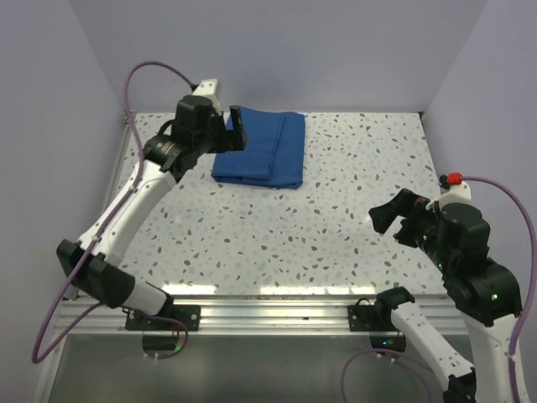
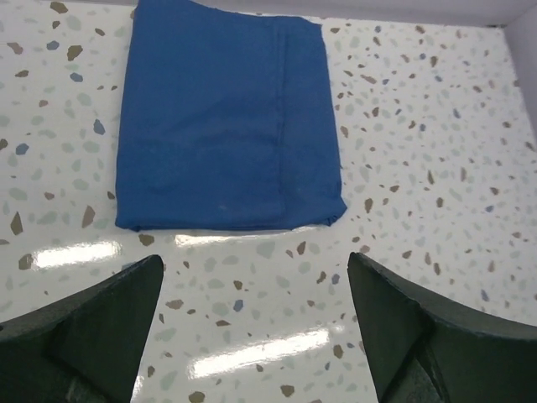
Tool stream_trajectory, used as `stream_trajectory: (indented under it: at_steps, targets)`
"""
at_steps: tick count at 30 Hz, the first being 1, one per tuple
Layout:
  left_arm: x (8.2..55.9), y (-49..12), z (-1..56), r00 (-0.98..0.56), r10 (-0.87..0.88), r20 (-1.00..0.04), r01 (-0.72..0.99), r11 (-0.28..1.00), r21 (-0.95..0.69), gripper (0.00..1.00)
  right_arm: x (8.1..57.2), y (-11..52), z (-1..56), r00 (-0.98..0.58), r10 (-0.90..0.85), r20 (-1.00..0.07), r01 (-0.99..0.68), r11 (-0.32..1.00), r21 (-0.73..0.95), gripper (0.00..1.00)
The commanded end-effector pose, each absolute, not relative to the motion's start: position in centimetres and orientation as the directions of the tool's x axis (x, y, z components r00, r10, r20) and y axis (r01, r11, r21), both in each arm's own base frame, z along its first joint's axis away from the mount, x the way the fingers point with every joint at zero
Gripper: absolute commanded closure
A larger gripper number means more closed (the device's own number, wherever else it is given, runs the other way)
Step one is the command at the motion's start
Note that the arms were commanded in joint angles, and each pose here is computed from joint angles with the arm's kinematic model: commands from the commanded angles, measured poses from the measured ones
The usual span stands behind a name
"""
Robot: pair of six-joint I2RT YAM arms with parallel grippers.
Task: Open and lay out the surgical kit
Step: Open the surgical kit at the center of the board.
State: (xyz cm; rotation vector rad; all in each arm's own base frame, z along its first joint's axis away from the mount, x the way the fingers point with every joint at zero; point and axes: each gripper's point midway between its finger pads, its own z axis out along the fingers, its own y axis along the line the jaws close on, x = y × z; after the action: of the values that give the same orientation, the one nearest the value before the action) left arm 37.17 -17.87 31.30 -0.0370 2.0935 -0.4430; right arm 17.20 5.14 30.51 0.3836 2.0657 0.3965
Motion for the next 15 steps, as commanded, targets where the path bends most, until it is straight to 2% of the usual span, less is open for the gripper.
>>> stream_trajectory:
  at_steps: [1, 2, 5, 11, 15]
  targets:
    - [39.9, -18.2, 28.5, -0.562, -0.008, -0.827, 0.113, 0.99, -0.086, 0.05, 16.6, 6.7, 30.3, -0.547, 0.383, -0.745, 0.029, 0.898, 0.44, 0.02]
    - [40.5, -18.5, 25.0, -0.638, 0.043, -0.769, 0.102, 0.994, -0.028, 0.05, 17.1, 6.7, 29.5, -0.585, 0.367, -0.724, 0.052, 0.907, 0.417, 0.02]
    - [41.5, -20.1, 20.1, -0.724, 0.107, -0.682, 0.13, 0.991, 0.017, 0.09, 17.7, 6.3, 28.9, -0.627, 0.336, -0.703, 0.092, 0.928, 0.361, 0.02]
    - [42.3, -25.7, 13.9, -0.742, 0.235, -0.628, 0.219, 0.97, 0.105, 0.11, 18.9, 6.6, 30.3, -0.607, 0.309, -0.732, 0.056, 0.936, 0.348, 0.02]
    - [43.9, -27.5, 13.2, -0.732, 0.243, -0.637, 0.232, 0.967, 0.102, 0.11, 19.4, 7.6, 29.7, -0.638, 0.319, -0.7, 0.045, 0.924, 0.38, 0.02]
